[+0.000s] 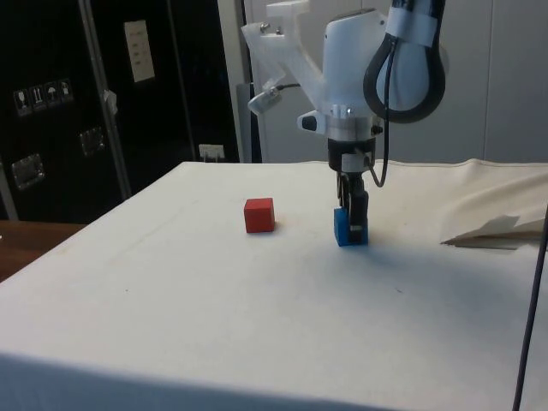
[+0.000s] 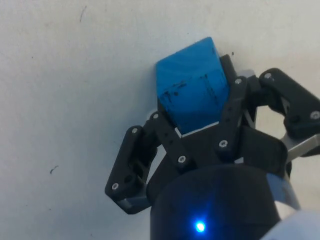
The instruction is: Stack the two cubes.
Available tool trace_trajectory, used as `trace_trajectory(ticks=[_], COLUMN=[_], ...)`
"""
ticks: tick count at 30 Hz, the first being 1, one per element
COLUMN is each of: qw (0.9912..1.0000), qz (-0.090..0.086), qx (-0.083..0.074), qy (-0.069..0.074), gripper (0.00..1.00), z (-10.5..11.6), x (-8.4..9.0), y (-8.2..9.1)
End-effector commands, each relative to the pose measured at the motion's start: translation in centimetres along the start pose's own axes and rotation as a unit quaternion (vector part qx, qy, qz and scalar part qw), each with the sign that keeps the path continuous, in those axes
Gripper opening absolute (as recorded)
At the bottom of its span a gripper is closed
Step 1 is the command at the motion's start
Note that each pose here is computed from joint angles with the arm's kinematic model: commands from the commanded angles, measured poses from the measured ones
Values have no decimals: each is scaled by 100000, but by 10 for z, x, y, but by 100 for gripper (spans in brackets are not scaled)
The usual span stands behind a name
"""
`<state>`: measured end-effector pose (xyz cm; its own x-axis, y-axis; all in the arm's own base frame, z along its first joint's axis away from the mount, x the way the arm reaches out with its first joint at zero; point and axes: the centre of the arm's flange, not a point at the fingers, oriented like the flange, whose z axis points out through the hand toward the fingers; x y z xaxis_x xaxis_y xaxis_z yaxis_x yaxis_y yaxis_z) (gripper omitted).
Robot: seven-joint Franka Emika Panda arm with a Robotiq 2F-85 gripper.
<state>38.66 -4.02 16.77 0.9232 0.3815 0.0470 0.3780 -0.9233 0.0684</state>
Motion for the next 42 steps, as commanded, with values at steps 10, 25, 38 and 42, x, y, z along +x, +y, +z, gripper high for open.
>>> trace_trajectory(ticks=[10, 25, 38, 42], qw=[100000, 99998, 99986, 99981], qz=[0, 597, 798, 844], qx=[0, 331, 1047, 1241], qy=[0, 100, -1027, -1277], gripper=[0, 0, 0, 0], z=[0, -41, -67, -76], x=[0, 22, 36, 41], y=[0, 13, 21, 25])
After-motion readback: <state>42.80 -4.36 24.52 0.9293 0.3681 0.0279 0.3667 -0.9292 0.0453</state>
